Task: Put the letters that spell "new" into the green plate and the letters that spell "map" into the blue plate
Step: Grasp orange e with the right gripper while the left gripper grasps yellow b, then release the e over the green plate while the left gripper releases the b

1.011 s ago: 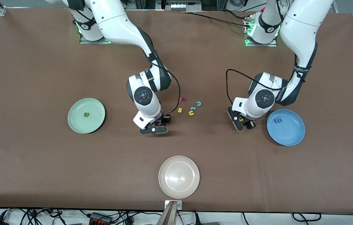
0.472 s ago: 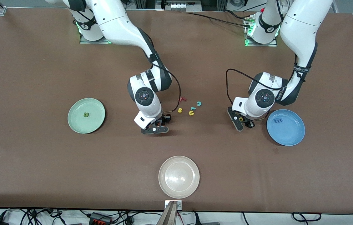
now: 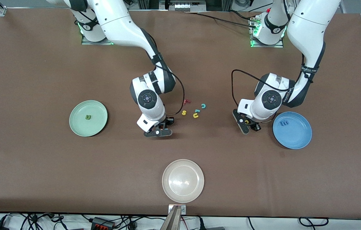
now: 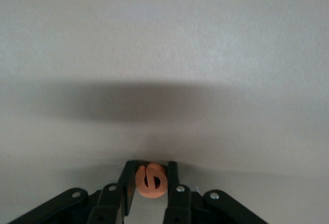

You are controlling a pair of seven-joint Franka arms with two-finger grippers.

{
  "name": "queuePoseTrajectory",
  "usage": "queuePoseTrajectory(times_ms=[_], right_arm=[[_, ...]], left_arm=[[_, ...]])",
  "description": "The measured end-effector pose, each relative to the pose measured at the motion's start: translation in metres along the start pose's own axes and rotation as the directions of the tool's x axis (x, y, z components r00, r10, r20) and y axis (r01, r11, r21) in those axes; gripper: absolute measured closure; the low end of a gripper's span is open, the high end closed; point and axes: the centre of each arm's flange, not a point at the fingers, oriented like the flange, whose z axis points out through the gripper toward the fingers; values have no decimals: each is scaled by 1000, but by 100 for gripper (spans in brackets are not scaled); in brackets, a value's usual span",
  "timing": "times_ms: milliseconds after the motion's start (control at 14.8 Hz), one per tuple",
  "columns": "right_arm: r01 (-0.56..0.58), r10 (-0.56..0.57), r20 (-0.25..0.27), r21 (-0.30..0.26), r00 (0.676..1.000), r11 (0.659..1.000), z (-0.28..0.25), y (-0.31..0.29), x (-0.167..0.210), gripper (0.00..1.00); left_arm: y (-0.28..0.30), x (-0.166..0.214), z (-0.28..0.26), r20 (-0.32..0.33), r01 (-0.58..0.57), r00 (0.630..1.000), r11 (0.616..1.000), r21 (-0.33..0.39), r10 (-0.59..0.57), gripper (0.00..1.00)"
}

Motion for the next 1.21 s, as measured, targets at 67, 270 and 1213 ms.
queuePoseTrajectory(times_ms=[67, 270, 1213], right_arm=[[0, 0, 22, -8, 1000, 1000, -2, 1, -1, 71], [-19, 23, 92, -46, 995, 999, -26, 19, 4, 71], [162, -131, 270, -96, 954, 982, -41, 292, -31, 71]], left_arm=[[-2, -1, -10, 8, 3, 1000, 1000, -1, -3, 72], [-18, -13, -52, 66, 34, 997, 999, -26, -32, 72], [-143, -158, -17, 71, 495, 868, 868, -41, -492, 72]])
